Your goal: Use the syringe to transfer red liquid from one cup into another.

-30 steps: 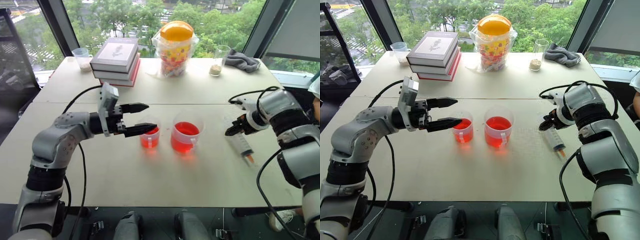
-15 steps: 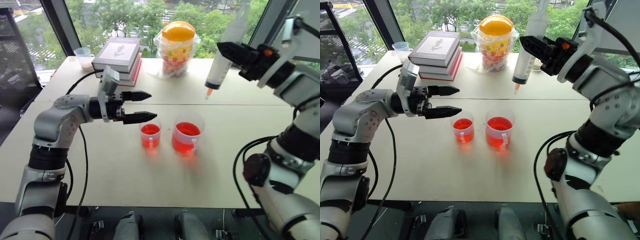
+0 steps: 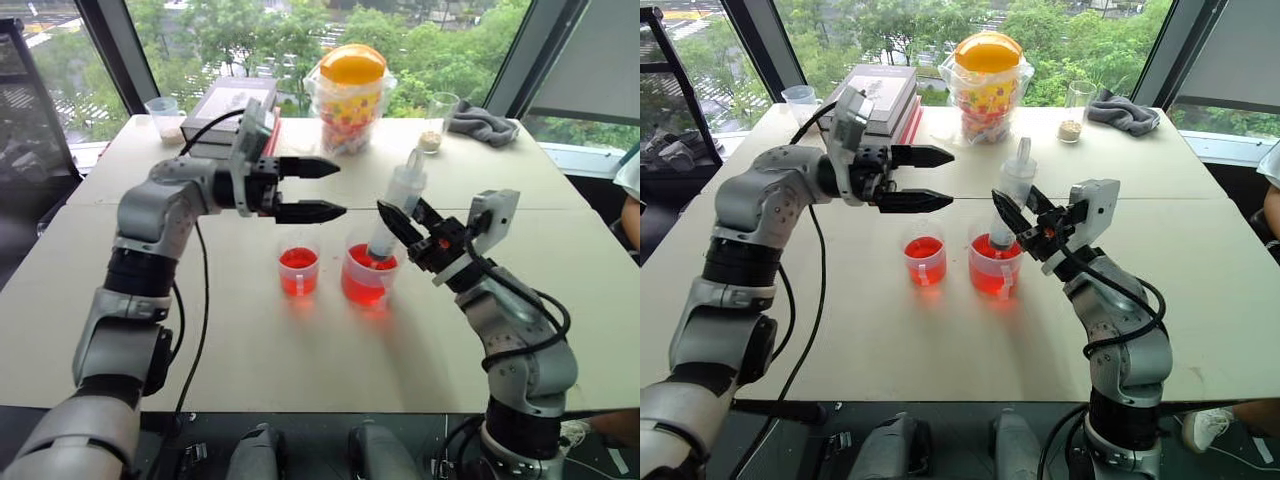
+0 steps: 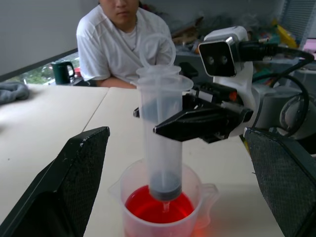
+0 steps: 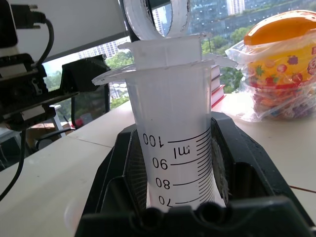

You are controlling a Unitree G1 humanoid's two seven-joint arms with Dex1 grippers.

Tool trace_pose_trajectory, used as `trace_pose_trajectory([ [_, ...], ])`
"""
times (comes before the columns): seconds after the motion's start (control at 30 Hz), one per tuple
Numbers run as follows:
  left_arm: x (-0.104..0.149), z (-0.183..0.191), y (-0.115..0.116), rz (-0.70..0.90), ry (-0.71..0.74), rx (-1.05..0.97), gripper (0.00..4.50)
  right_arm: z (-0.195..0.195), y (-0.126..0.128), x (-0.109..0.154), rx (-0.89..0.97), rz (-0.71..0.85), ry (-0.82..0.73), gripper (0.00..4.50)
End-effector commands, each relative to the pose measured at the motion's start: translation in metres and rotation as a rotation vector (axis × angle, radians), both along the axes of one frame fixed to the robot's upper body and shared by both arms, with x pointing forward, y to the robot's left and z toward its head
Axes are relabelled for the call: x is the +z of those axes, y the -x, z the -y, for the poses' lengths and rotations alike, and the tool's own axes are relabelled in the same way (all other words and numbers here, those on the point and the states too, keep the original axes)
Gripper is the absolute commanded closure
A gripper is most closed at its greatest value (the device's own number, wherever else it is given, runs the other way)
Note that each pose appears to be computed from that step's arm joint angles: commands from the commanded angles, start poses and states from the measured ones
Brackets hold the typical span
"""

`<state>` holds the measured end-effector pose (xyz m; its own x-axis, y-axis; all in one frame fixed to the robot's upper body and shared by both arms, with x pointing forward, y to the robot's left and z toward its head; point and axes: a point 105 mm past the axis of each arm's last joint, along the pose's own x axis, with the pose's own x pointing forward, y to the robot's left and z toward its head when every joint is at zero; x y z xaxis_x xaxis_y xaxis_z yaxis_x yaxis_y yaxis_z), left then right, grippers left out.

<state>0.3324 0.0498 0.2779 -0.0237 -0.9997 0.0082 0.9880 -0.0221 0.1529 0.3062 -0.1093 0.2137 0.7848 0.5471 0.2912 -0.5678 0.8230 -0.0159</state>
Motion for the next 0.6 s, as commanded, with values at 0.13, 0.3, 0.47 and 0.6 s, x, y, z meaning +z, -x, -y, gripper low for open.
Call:
trace_pose_trajectory([
  [0.13, 0.009, 0.023, 0.001, 0.075, -0.007, -0.062, 0.0, -0.005, 0.0, -0.004, -0.019, 0.049, 0.047, 3.12],
  [0.3, 0.009, 0.032, 0.005, 0.077, -0.007, -0.107, 0.0, -0.005, -0.001, -0.01, -0.023, 0.037, 0.069, 3.12],
  [0.47, 0.005, 0.036, 0.01, 0.074, -0.022, -0.151, 0.0, -0.007, -0.001, -0.014, -0.02, 0.027, 0.083, 3.12],
  [0.6, 0.002, 0.041, 0.013, 0.062, -0.041, -0.173, 0.0, -0.007, -0.002, -0.015, -0.022, 0.022, 0.094, 3.12],
])
